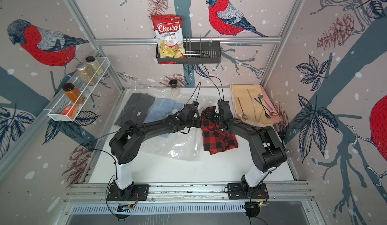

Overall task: Place the folded shirt into the vacuum bag
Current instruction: Place the shirt in the vacuum bag.

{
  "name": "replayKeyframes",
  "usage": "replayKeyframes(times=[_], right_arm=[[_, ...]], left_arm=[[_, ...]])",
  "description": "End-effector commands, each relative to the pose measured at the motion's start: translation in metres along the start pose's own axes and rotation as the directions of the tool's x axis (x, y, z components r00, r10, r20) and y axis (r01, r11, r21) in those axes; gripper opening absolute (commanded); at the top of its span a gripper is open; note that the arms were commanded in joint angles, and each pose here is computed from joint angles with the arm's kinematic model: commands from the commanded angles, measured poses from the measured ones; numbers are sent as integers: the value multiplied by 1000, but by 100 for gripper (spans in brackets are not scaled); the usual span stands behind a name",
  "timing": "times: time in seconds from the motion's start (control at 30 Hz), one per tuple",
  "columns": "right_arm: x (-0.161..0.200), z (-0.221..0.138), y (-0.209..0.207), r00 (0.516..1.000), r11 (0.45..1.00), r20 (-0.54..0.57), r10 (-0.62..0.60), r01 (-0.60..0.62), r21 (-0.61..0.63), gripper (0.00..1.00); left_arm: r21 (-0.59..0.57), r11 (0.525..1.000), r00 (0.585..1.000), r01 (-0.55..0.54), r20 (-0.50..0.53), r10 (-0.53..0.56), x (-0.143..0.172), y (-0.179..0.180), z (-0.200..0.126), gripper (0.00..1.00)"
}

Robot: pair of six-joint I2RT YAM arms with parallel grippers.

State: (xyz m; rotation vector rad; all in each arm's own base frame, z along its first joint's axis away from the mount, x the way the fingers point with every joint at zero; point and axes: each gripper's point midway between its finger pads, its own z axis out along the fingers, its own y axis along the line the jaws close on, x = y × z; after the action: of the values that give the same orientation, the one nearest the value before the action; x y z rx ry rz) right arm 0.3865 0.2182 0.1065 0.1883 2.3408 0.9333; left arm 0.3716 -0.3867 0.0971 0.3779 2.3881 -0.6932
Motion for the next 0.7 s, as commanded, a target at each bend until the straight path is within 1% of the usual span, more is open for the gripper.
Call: replayKeyframes(times=[0.0,0.13,0.27,0.43,0.53,0.67], right_arm=[[27,-18,-27,994,984,-44,-100,105,142,52],[61,-38,-31,975,945,-80,-207,221,241,52],[94,-53,-41,961,909,-117,-251,276,313,49],[121,-63,-29,937,888,-140,-319,347,302,48],[131,-67,-24,922,867,-152,-355,386,315,48],[140,-65,-29,916,856,-179,-358,399,329,50]], left_arm=[[13,1000,999,-17,52,17,-11,-2,4,0],[26,1000,999,-10,39,9,-4,-1,7,0],[19,1000,999,-1,33,0,3,3,8,0],[12,1000,1000,6,22,-6,7,6,12,0],[11,1000,1000,8,22,-8,8,6,12,0],[9,1000,1000,12,22,-12,8,7,13,0]])
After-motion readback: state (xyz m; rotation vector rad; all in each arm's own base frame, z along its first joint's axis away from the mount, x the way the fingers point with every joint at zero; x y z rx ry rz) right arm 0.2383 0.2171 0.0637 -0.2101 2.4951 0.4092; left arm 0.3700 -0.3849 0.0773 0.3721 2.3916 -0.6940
